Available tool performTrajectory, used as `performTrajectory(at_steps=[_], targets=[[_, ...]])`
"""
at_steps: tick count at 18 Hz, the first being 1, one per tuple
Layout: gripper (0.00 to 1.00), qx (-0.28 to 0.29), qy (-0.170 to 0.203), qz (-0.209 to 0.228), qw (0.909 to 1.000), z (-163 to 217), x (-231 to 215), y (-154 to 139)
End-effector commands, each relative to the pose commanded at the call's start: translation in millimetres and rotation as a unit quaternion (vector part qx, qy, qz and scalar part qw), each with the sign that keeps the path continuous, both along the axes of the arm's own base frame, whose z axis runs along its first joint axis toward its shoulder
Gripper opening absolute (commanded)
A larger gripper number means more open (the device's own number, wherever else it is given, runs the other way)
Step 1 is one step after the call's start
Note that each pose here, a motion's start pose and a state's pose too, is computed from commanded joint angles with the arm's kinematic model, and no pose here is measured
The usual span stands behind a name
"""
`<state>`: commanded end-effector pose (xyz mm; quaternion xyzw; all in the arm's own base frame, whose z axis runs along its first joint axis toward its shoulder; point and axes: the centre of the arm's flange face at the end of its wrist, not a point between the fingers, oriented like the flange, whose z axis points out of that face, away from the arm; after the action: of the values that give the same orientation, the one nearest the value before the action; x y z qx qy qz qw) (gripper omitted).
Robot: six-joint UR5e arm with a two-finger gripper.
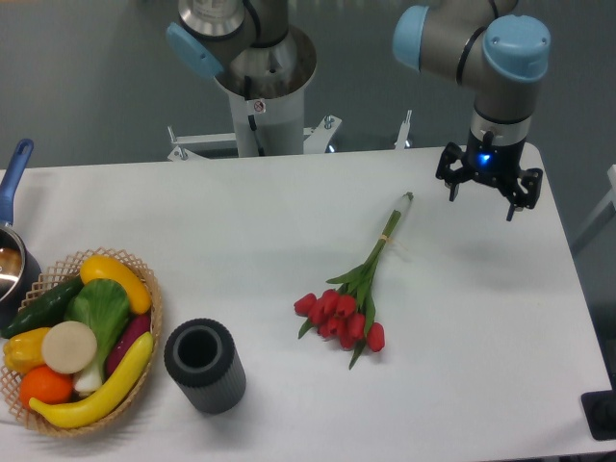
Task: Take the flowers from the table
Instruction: 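Move the open gripper down toward the stem ends of the red tulips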
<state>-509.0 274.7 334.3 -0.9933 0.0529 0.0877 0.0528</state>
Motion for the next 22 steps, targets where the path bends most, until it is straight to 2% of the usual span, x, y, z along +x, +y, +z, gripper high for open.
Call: performTrajectory(at_steps=[9,13,18,22], targets=[[1.0,0.0,-0.006,0.0,1.0,-6,5,1],[1.0,-0.004,-0.022,0.001,0.9997,-21,14,-3],[1.0,-0.002,-0.016,-0.001,0.9999,-43,29,-2],[1.0,-0.007,-0.033,-0.015,0.9993,-66,47,8]])
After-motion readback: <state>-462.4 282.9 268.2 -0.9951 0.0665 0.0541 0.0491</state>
